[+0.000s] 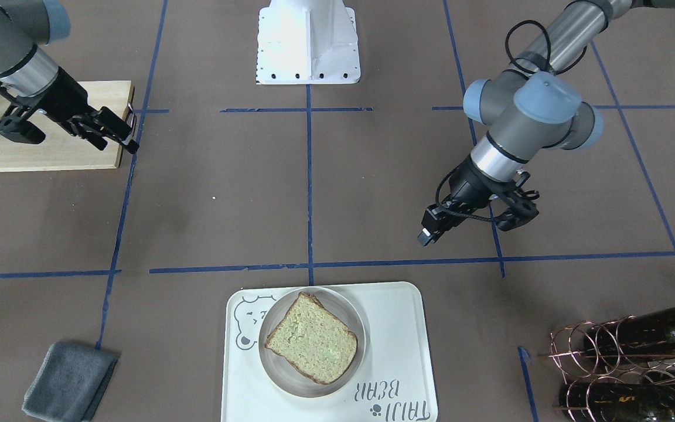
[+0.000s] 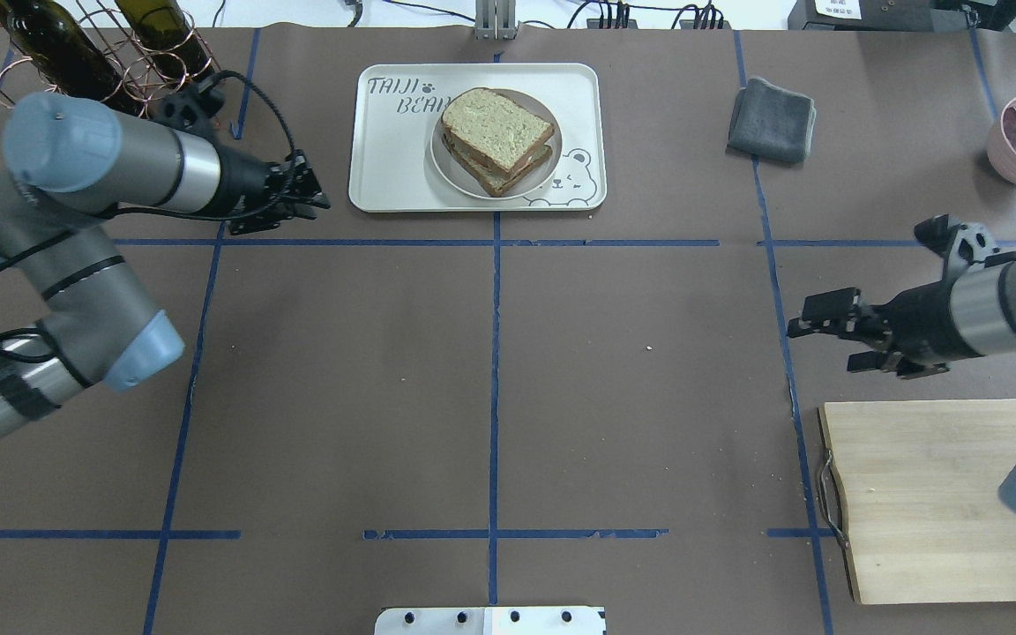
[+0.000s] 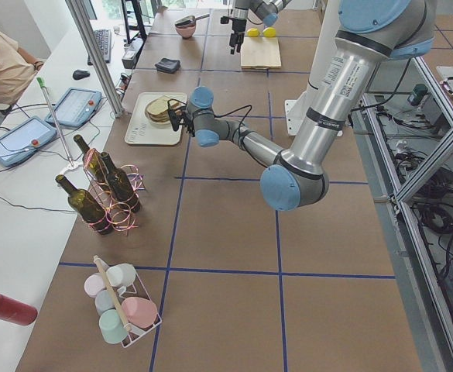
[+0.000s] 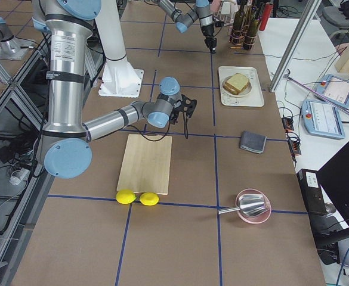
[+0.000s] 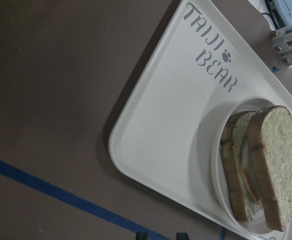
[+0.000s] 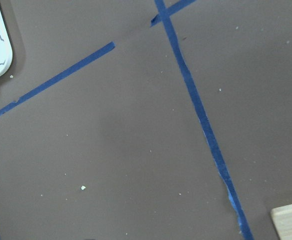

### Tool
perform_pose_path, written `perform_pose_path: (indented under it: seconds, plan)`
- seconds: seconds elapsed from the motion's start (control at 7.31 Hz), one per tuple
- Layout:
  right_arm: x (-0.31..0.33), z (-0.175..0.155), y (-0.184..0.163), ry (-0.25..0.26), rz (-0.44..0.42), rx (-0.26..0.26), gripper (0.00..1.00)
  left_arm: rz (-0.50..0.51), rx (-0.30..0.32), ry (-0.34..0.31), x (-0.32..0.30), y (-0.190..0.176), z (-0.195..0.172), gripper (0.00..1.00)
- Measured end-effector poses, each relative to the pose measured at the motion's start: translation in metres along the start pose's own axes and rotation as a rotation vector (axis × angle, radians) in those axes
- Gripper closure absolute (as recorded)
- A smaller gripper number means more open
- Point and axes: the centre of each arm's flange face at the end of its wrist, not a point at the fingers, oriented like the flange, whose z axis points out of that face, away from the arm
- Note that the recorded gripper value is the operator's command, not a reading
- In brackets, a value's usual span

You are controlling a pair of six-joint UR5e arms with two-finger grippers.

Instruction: Make sandwich and place on tray

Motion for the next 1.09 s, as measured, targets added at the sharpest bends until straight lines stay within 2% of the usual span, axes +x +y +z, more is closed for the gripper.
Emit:
perform_pose_path:
  seconds: [0.14,0.41,0.55,0.82,0.96,1.09]
  plan:
    - [0.030,-0.028,-0.034,0.005,-0.032,-0.006,0.00,0.124,-0.001,-0.031,-0.046,-0.013,-0.029,0.53]
    - [0.101,-0.064,-0.094,0.029,-0.119,0.020,0.00,0.403,0.003,-0.118,-0.143,-0.056,-0.092,0.53]
    - [0.135,-0.074,-0.113,0.065,-0.172,0.039,0.00,0.519,0.004,-0.153,-0.185,-0.080,-0.128,0.53]
    - [0.188,-0.107,-0.152,0.193,-0.325,0.045,0.00,0.703,0.020,-0.231,-0.243,-0.122,-0.196,0.53]
    - [0.200,-0.128,-0.173,0.255,-0.387,0.028,0.00,0.762,0.015,-0.297,-0.262,-0.145,-0.233,0.10]
    - [0.201,-0.150,-0.192,0.297,-0.426,0.005,0.00,0.798,-0.012,-0.372,-0.278,-0.168,-0.272,0.00]
